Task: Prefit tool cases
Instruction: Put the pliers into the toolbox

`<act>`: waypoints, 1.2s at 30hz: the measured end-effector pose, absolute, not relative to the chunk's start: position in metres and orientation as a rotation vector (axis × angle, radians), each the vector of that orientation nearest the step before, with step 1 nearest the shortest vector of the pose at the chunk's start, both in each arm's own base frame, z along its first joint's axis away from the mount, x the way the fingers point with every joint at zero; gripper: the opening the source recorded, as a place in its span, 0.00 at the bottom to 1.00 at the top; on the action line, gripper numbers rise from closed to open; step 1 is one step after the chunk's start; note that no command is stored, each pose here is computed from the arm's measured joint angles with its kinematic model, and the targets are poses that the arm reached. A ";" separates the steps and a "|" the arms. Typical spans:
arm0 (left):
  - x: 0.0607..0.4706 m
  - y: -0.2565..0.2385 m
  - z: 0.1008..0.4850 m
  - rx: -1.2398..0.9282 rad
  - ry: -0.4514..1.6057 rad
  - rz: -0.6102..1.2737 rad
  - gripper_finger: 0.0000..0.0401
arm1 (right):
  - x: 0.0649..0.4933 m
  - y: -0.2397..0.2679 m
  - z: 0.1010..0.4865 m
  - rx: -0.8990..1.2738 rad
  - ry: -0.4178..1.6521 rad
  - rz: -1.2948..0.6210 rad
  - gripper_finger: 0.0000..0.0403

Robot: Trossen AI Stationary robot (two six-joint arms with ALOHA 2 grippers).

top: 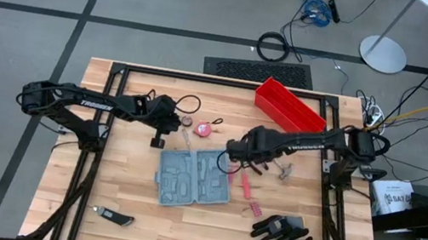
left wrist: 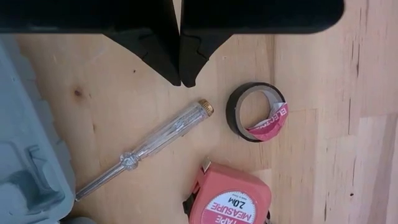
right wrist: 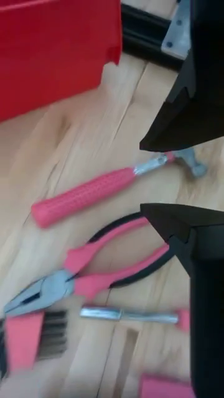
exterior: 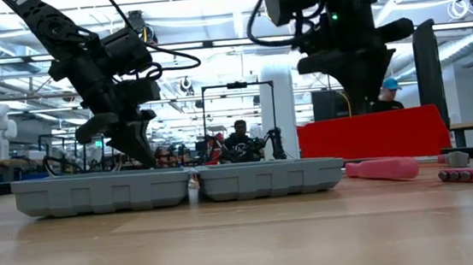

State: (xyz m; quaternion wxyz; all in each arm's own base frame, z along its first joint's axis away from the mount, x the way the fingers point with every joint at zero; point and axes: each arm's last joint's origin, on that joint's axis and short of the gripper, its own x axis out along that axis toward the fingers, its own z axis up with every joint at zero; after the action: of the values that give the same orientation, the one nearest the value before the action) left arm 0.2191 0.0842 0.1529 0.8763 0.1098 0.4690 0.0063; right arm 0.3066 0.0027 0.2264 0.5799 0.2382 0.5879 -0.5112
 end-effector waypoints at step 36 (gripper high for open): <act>0.213 0.082 0.145 0.201 1.001 0.017 0.00 | 0.324 -0.011 0.154 0.636 1.435 -0.710 0.35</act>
State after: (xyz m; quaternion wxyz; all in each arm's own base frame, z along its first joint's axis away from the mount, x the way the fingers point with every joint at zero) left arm 0.2134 0.0819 0.1447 0.8724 0.0961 0.4792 0.0082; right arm 0.3239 -0.0105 0.1544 0.6513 0.2802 0.6320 -0.3129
